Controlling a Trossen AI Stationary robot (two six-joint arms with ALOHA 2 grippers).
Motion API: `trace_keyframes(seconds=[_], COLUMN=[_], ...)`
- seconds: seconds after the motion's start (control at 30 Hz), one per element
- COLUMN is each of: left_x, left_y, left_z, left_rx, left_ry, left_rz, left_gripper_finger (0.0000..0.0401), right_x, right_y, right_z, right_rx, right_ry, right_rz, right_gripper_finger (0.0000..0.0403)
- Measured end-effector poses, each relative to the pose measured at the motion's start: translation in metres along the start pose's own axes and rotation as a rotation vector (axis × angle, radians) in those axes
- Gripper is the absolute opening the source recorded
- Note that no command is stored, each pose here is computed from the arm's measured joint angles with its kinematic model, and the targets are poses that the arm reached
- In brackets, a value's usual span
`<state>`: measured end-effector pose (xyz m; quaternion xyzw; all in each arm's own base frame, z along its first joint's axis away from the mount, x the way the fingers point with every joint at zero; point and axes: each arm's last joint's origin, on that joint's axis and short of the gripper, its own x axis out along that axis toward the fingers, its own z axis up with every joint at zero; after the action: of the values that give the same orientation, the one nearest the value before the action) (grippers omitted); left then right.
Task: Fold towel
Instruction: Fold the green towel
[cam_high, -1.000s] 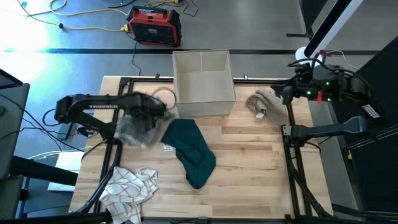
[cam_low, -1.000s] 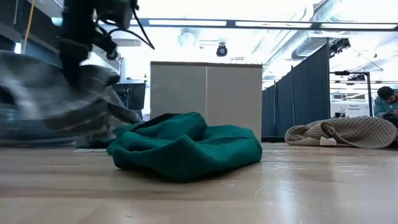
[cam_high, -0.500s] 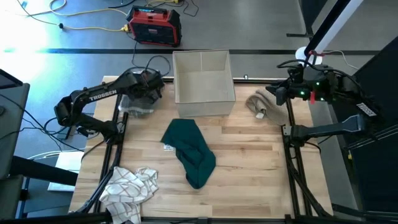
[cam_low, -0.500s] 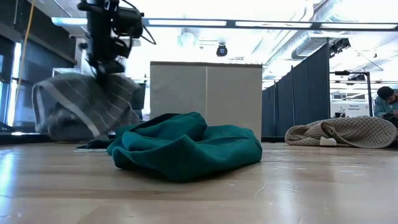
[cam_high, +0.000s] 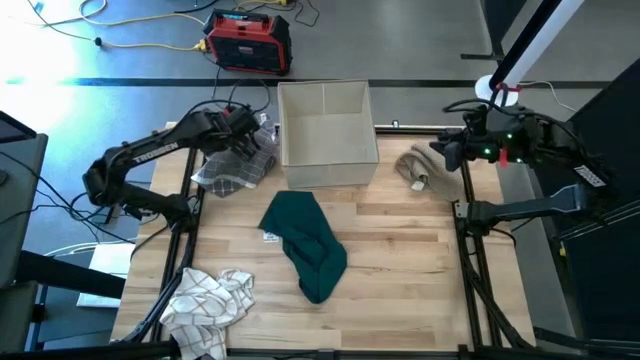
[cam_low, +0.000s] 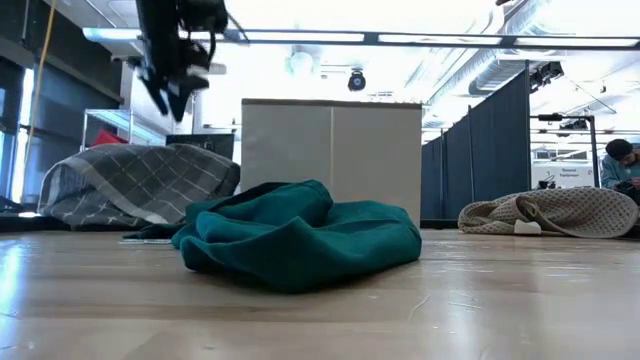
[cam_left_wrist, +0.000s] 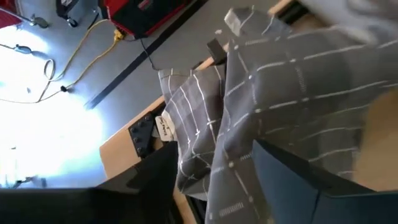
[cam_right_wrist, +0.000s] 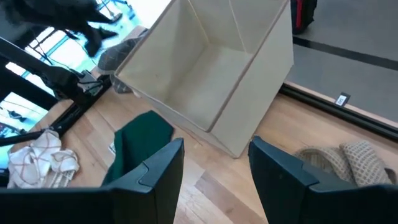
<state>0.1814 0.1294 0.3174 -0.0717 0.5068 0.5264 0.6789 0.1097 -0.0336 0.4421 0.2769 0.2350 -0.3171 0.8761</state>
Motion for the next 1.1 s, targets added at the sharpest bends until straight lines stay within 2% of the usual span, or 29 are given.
trace_keyframes(seconds=[0.13, 0.27, 0.43, 0.5, 0.57, 0.67, 0.77, 0.97, 1.1], left_x=[-0.035, -0.063, -0.09, -0.1, -0.107, -0.117, -0.12, -0.117, -0.122], left_y=[-0.001, -0.016, -0.047, -0.058, -0.068, -0.082, -0.093, -0.106, -0.113], left_z=[-0.001, -0.012, -0.032, -0.039, -0.048, -0.062, -0.078, -0.112, -0.137], left_rx=[-0.001, 0.029, 0.18, 0.226, 0.264, 0.318, 0.377, 0.491, 0.528], left_ry=[-0.039, -0.06, -0.065, -0.051, -0.018, 0.011, -0.001, 0.025, 0.04], left_rz=[-0.18, -0.402, -0.584, -0.659, -0.72, -0.769, -0.764, -0.75, -0.764], left_gripper_finger=[0.0206, 0.0206, 0.0201, 0.0197, 0.0195, 0.0193, 0.0193, 0.0193, 0.0193], right_x=[0.0, 0.011, 0.042, 0.056, 0.07, 0.088, 0.1, 0.121, 0.138], right_y=[-0.001, -0.001, -0.003, -0.001, 0.005, 0.017, 0.031, 0.078, 0.118], right_z=[-0.001, -0.008, -0.026, -0.035, -0.043, -0.055, -0.068, -0.11, -0.144], right_rx=[-0.015, -0.005, -0.059, -0.113, -0.155, -0.179, -0.157, -0.113, -0.161], right_ry=[0.012, 0.05, 0.144, 0.199, 0.208, 0.218, 0.213, 0.26, 0.227], right_rz=[-0.008, -0.018, -0.04, 0.01, 0.11, 0.28, 0.38, 0.456, 0.405], right_gripper_finger=[0.0167, 0.0167, 0.0167, 0.0167, 0.0167, 0.0167, 0.0167, 0.0167, 0.0167])
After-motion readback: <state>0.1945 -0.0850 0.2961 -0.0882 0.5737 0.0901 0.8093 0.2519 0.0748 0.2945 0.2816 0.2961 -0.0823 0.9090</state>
